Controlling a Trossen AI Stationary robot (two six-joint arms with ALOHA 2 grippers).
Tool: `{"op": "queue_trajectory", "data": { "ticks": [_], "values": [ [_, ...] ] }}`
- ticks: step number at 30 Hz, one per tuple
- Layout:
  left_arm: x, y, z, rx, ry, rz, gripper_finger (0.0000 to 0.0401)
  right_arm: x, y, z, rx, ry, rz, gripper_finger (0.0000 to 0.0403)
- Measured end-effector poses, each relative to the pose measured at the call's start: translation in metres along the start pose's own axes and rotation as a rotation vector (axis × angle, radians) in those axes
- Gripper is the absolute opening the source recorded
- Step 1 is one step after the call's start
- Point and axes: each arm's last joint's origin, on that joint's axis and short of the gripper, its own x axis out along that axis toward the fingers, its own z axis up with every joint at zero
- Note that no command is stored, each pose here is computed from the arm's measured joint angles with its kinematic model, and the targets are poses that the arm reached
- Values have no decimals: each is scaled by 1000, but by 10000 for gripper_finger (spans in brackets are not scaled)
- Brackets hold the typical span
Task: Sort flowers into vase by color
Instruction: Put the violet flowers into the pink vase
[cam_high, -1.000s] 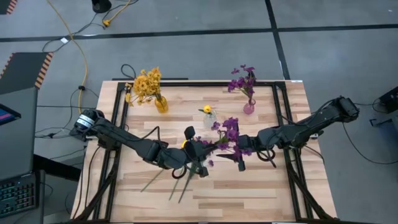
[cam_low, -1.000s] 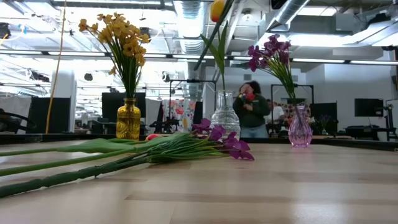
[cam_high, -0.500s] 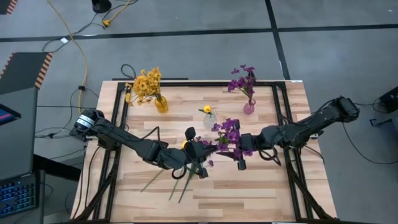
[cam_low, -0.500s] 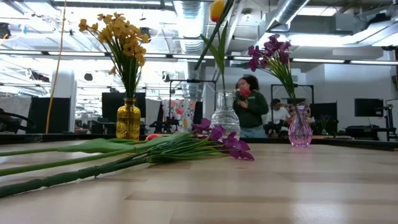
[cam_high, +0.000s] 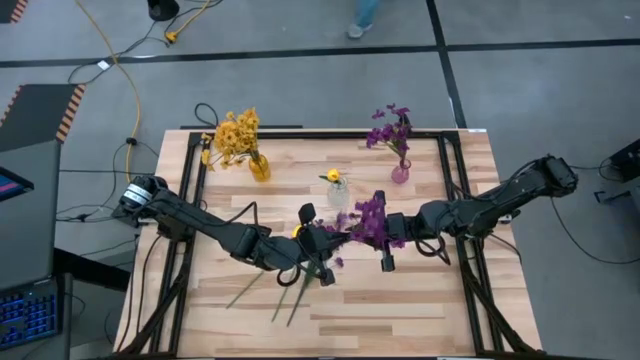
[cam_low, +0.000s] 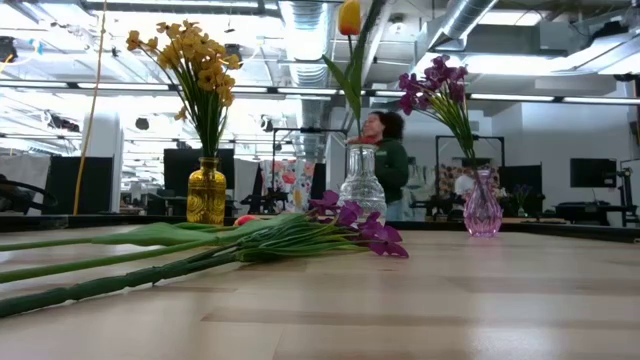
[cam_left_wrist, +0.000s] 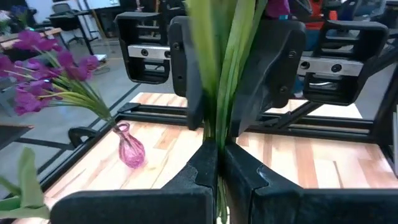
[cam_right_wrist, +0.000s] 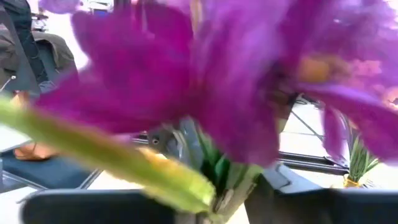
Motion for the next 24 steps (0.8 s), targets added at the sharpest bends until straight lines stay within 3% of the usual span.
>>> {"op": "queue_trajectory", "data": {
  "ticks": [6,11,15,24],
  "values": [
    [3,3,0,-5,6,-43,38,0,0,-1,-2,5,4,49],
    [5,5,0,-4,8,-41,91,0,0,-1,-3,9,-1,53],
    [-1,4,2,68,15,-49,128,-3,-1,-1,-9,34,-2,56],
    [-47,16,25,58,61,-79,147,-30,-13,13,-41,94,-148,52]
  ]
}}
